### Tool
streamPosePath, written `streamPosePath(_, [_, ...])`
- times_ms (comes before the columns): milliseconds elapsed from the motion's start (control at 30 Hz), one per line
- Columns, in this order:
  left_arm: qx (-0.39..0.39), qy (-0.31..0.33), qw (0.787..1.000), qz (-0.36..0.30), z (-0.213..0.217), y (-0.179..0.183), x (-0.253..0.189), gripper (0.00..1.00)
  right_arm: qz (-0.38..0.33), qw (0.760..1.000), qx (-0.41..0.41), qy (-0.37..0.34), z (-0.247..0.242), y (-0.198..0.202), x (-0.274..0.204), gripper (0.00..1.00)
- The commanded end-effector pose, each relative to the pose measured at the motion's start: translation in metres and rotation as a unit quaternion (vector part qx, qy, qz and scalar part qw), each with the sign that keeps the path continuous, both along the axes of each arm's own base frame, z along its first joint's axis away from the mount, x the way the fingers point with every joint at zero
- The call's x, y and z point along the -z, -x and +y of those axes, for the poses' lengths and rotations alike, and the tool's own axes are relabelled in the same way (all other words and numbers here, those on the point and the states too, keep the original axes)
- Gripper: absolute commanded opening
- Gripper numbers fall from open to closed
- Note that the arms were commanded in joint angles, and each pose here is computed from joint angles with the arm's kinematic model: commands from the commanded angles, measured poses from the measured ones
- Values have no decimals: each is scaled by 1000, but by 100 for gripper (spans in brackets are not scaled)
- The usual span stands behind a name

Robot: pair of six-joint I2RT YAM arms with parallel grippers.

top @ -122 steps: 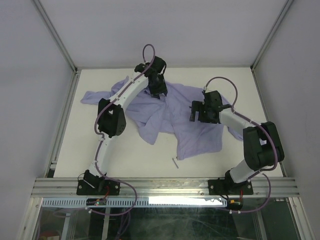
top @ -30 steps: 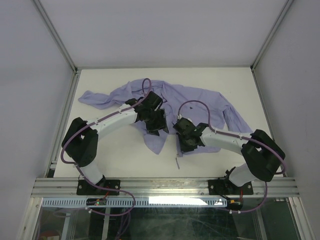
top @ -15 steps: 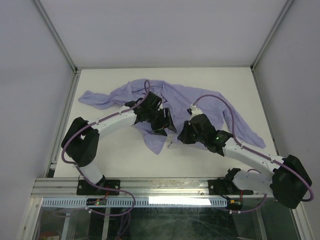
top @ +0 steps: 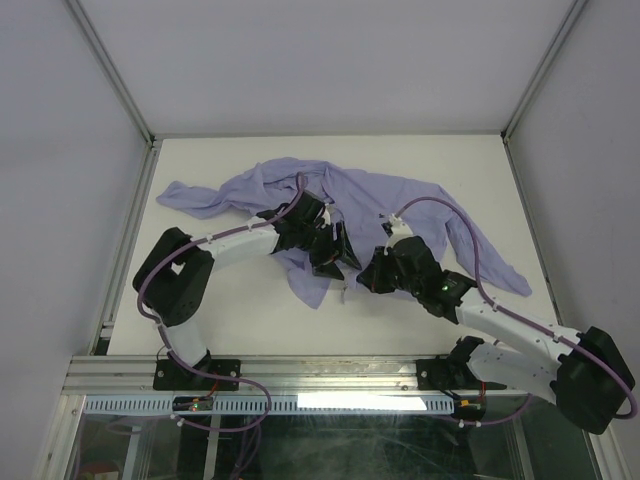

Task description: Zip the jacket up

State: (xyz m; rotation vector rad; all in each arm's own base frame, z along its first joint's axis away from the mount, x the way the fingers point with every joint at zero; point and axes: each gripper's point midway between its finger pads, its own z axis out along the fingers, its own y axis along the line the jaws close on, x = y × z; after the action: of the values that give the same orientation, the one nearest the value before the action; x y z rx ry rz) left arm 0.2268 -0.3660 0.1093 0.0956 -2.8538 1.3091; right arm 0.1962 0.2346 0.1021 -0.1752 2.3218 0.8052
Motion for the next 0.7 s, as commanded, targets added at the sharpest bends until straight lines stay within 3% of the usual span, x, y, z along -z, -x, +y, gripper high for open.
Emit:
streamPosePath(0, [9,20,999,25,-5,4,4,61,-34,998,8,-43,8,-10,-24,0])
streamPosePath(233, [28,67,997,-9,-19,-1,-16,55,-33,998,14,-45,3,-7,-21,0])
streamPosePath(433, [29,113,993,-27,-23,0,-33,32,-27,999,22,-37,-3,-3,-16,0])
streamPosePath(667, [25,125,991,-45,-20,2,-39,16,-22,999,24,-30,-8,1,-10,0])
